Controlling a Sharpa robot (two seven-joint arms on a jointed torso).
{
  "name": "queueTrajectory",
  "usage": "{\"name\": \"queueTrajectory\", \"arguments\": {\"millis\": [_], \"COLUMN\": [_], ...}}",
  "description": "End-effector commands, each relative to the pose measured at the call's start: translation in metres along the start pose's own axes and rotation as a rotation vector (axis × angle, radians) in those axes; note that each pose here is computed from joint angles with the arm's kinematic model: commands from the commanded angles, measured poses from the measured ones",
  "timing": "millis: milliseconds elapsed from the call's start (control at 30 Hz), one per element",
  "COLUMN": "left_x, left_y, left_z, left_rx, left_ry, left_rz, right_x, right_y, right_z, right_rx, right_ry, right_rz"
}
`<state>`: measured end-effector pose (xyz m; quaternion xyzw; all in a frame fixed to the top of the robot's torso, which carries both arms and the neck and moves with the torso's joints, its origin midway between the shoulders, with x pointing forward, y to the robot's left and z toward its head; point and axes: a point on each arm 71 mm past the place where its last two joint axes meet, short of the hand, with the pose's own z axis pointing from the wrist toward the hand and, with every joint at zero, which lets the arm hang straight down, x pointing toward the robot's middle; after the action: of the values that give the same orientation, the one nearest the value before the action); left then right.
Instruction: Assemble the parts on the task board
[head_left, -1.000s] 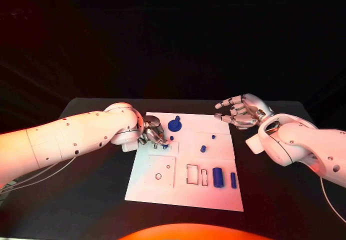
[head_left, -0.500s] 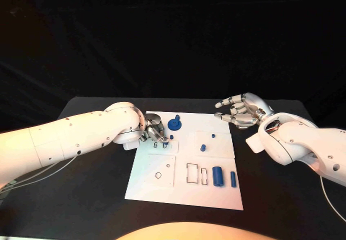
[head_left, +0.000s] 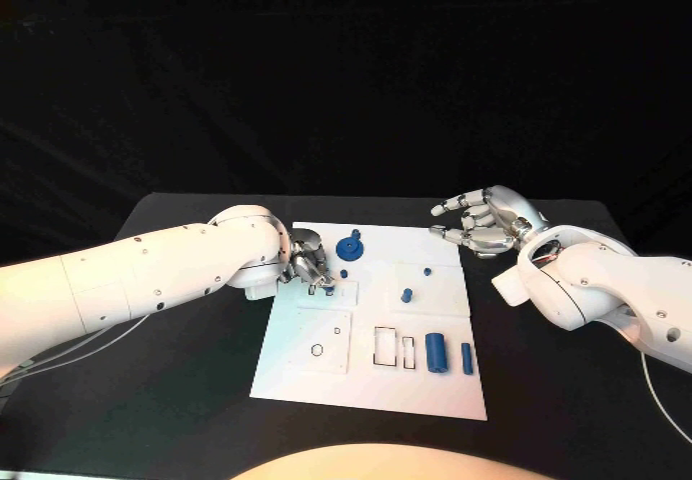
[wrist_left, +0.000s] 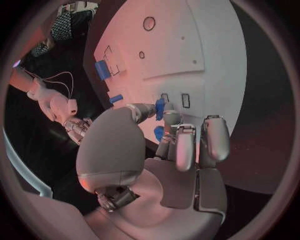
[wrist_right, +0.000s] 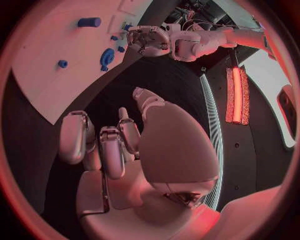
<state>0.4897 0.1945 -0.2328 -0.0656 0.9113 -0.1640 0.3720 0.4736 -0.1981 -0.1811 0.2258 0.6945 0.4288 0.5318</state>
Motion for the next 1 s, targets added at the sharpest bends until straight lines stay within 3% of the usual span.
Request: {"name": "queueTrajectory", "arguments": {"millis": [33,600,1000], "left_x": [0.0025,0.0067,0.0108], "left_y": [-0.0010,-0.0010,-0.0010], "left_z": [0.0012,0.0046,0.0041], "left_rx": [-0.005,-0.012,-0.007], "left_ry": [0.019,0.024,0.072], "left_rz": [0.031,0.047,0.062], "right_x": [0.0015,0.0020,0.0022], "right_y": [0.0001,-0.0003,-0.0007], "right_z": [0.0001,-0.0001,-0.0002], "right_rx": [-0.002,-0.002,-0.001], "right_ry": [0.016,0.018,0.019], "right_rz": [0.005,0.006,0.006]}}
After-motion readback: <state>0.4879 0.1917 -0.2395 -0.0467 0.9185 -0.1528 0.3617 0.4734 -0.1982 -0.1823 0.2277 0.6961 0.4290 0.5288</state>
